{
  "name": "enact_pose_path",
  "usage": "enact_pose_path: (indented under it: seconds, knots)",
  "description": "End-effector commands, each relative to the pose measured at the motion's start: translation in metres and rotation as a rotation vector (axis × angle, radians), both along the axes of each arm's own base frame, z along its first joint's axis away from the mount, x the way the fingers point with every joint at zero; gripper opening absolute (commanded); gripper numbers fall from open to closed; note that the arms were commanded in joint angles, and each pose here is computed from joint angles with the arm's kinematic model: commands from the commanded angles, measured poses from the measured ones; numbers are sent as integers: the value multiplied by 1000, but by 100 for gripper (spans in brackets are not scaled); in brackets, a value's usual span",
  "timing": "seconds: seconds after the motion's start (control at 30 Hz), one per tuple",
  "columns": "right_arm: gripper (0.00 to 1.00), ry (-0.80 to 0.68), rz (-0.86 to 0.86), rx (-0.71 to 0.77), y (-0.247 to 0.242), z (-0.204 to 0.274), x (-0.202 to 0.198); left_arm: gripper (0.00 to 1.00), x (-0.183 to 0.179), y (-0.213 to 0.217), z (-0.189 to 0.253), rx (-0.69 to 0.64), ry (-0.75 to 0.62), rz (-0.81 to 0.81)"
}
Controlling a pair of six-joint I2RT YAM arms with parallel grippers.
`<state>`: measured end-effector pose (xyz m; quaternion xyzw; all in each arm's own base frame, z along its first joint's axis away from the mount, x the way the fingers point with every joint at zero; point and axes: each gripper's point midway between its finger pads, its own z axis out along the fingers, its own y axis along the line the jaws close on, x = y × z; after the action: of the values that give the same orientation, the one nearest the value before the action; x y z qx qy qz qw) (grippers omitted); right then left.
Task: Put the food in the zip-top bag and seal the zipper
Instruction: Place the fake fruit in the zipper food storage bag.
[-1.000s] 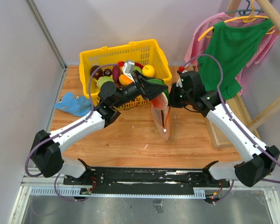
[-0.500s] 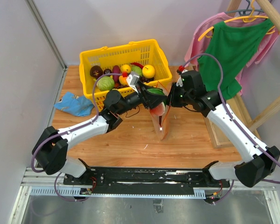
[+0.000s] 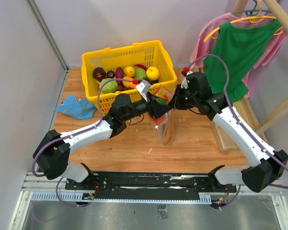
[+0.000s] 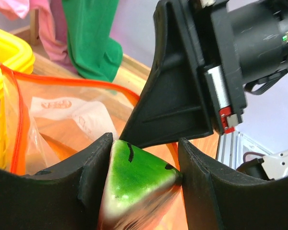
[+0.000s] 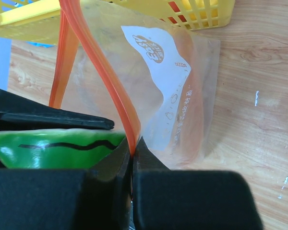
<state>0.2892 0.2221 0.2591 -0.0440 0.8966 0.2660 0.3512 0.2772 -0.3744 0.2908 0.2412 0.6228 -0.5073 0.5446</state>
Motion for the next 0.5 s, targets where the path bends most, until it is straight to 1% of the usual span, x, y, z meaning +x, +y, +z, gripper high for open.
enact_pose_path:
  seconds: [0.0, 0.1, 0.17, 0.23, 0.37, 0.47]
  knots:
    - [1, -72, 15, 42, 3, 23, 4, 39, 5, -1, -2, 35, 25, 50]
    - [1, -73, 11, 41, 2, 23, 5, 48, 6, 0, -5, 38, 71, 67]
    - [1, -73, 12, 40, 3, 22, 5, 58, 8, 1, -5, 38, 94, 79]
    - [1, -73, 10, 40, 2, 22, 6, 64, 9, 2, -2, 43, 107, 91]
    - [1, -73, 5, 35, 1, 21, 7, 72, 12, 6, 7, 54, 126, 120]
    - [1, -73, 6, 38, 2, 20, 9, 75, 13, 9, 10, 63, 146, 140]
